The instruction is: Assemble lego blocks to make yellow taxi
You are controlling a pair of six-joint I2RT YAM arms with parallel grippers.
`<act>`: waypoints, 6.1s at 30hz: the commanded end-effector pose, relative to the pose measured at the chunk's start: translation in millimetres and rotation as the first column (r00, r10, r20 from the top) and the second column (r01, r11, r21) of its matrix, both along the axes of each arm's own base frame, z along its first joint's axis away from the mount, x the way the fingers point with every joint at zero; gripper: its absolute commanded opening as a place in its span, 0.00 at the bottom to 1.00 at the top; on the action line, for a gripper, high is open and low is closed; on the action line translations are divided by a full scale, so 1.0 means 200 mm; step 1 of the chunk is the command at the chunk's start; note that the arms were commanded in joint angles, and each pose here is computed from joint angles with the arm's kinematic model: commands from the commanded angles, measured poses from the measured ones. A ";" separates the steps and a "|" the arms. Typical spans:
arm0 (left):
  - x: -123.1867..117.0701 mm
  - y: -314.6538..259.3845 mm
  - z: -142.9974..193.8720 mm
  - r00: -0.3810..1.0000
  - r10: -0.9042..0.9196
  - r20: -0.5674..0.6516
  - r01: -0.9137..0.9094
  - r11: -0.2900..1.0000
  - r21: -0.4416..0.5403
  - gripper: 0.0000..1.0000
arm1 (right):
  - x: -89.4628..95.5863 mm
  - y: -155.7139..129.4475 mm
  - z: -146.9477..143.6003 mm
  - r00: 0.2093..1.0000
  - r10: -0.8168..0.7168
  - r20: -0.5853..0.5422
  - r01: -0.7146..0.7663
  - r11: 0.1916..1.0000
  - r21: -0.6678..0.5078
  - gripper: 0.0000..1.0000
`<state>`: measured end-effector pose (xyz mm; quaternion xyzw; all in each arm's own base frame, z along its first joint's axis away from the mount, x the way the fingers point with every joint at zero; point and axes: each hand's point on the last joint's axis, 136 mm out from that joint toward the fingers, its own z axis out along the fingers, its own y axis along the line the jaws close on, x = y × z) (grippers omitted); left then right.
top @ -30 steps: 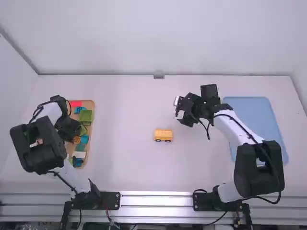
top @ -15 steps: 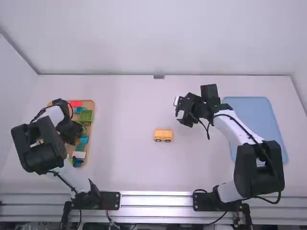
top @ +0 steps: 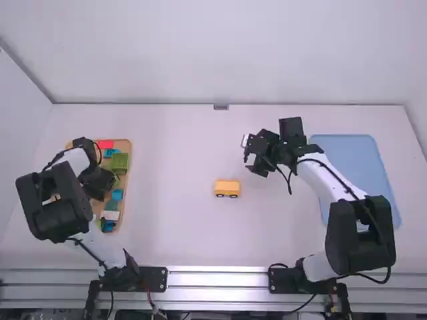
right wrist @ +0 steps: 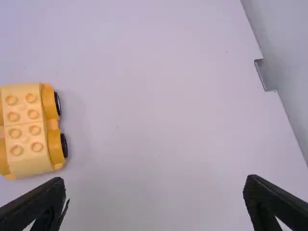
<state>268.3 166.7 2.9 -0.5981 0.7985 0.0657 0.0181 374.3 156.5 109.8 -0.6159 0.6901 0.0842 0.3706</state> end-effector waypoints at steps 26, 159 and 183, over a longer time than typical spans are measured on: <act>-0.02 -0.01 -0.03 0.999 0.040 -0.011 -0.040 0.999 0.010 0.52 | -0.01 0.01 0.03 1.000 0.006 0.000 -0.006 1.000 0.015 0.98; 0.73 -1.43 0.79 -0.315 -0.680 0.662 0.666 0.338 0.665 0.99 | 0.56 0.25 0.06 0.694 -0.560 -0.451 0.708 0.643 0.291 0.05; 0.48 -0.85 1.11 0.149 -0.938 0.314 0.454 0.347 0.821 0.99 | -0.01 0.62 -0.13 0.854 -0.354 -0.380 0.321 0.935 -0.151 0.01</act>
